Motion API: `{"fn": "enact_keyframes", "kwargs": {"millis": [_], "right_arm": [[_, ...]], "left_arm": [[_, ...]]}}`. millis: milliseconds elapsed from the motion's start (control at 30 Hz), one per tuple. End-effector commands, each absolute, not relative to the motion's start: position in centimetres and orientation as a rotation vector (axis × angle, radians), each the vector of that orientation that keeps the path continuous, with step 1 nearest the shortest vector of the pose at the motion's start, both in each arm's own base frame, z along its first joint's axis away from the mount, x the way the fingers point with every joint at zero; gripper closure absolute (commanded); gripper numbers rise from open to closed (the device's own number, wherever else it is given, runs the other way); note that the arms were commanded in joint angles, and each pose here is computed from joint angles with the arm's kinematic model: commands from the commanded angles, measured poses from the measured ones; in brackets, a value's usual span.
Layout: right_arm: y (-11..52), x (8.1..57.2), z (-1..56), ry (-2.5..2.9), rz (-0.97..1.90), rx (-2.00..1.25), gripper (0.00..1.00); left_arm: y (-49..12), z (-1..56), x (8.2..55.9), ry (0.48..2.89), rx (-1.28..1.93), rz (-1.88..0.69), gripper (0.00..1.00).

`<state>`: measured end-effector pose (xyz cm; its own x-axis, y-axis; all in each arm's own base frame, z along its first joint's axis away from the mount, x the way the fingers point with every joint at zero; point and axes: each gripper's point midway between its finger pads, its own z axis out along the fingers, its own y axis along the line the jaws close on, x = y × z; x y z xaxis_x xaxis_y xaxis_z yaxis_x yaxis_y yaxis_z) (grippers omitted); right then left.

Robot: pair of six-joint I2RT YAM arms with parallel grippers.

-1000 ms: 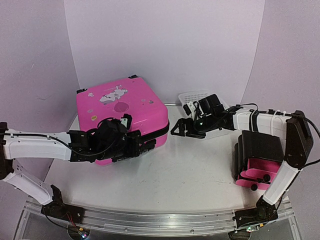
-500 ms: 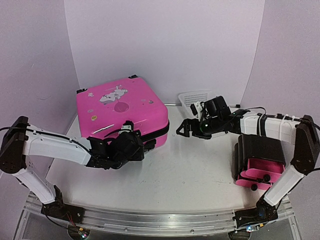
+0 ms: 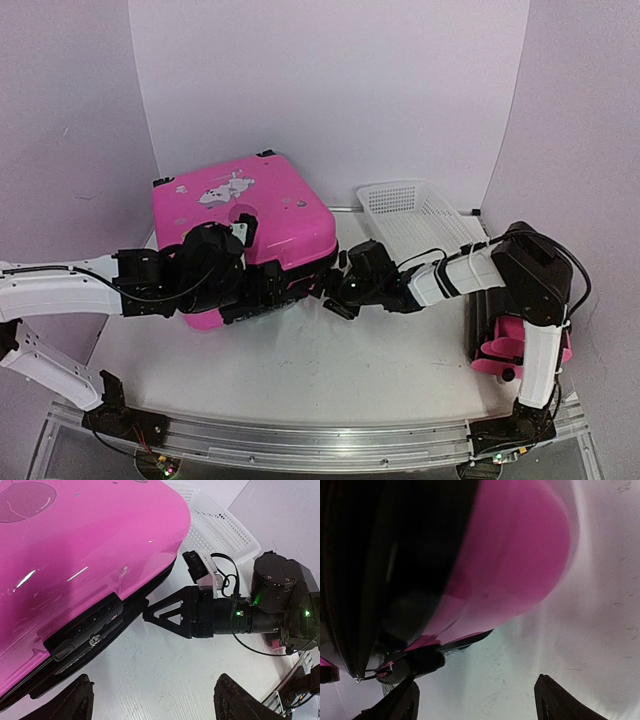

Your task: Open, take out, and arrange the luggage

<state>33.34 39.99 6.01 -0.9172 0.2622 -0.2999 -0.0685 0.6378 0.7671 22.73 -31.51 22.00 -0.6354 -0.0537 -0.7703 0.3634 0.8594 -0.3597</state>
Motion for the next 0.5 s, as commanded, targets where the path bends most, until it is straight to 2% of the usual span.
{"fn": "enact_keyframes", "kwargs": {"millis": [0, 167, 300, 467], "right_arm": [[43.4, 35.1, 11.0, 2.251, 1.308, 0.227, 0.2], [40.7, 35.5, 11.4, 2.21, 1.222, 0.22, 0.2], [37.4, 35.8, 11.6, 2.242, 1.102, 0.22, 0.18], [35.9, 35.2, 12.7, 2.245, 1.018, 0.166, 0.18]], "left_arm": [[-31.4, 22.5, 21.7, 2.22, 0.304, -0.642, 0.17], [-30.8, 20.4, 22.9, 2.237, 0.207, -0.573, 0.21], [-30.2, 18.9, 24.3, 2.23, 0.019, -0.526, 0.2], [-30.0, 17.0, 25.1, 2.168, -0.148, -0.389, 0.29]]}}
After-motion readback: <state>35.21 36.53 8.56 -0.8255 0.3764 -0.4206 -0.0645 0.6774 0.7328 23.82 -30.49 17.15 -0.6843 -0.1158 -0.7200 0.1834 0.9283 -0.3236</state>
